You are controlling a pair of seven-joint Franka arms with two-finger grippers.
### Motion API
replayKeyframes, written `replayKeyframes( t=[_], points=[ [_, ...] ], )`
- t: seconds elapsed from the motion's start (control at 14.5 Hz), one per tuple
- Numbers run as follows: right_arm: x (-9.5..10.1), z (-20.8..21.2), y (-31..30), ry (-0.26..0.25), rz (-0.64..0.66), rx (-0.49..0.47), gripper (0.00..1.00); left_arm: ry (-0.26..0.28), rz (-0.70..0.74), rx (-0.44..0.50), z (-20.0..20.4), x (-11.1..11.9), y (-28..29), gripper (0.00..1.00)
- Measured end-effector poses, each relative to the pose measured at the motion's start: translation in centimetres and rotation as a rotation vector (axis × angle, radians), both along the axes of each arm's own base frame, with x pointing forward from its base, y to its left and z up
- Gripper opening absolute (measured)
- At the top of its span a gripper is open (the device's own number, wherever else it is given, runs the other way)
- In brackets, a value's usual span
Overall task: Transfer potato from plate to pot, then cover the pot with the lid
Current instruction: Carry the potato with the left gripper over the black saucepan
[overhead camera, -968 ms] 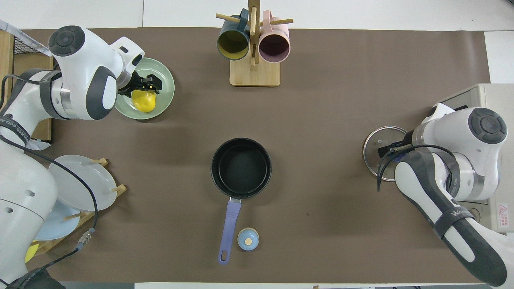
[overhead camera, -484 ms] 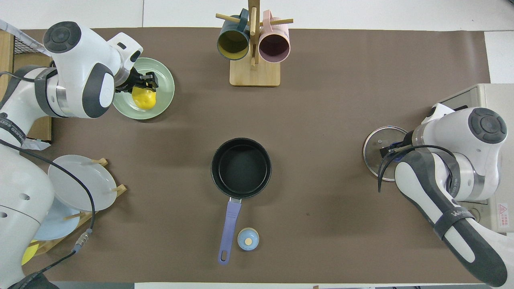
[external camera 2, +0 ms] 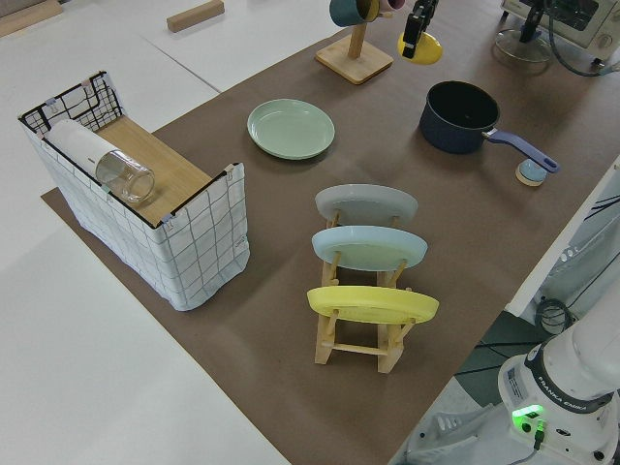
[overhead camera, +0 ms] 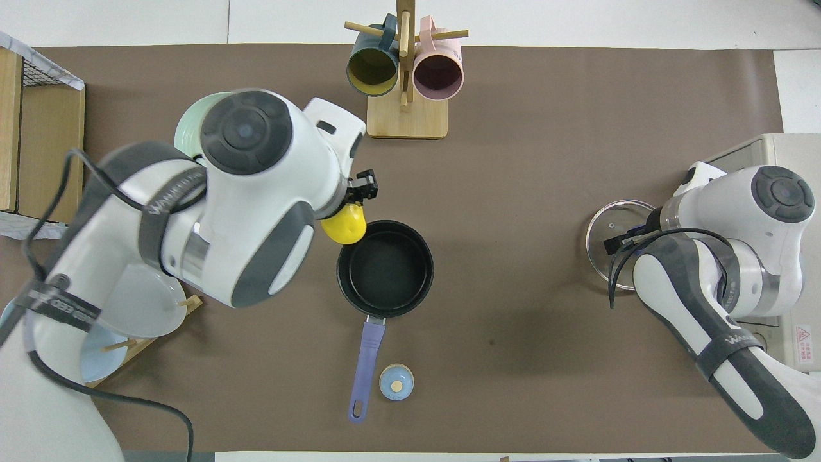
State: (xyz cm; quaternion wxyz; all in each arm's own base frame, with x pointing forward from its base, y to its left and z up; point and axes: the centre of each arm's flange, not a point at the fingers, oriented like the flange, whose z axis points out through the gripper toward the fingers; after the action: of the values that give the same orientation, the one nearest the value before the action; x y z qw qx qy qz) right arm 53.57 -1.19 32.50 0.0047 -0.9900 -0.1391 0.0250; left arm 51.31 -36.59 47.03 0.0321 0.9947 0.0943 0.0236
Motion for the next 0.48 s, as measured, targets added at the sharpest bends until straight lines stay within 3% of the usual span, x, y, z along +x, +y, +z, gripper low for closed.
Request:
replayKeyframes(
  t=[0.21, 0.48],
  points=[
    [1.3, 2.5, 1.3, 0.008, 0.025, 0.001, 0.43, -0.012, -0.040, -0.011, -5.6, -4.6, -3.0, 0.64],
    [3.2, 9.4, 6.1, 0.028, 0.090, 0.000, 0.43, 0.003, -0.062, 0.002, -9.3, -6.5, -2.9, 0.64]
  ],
)
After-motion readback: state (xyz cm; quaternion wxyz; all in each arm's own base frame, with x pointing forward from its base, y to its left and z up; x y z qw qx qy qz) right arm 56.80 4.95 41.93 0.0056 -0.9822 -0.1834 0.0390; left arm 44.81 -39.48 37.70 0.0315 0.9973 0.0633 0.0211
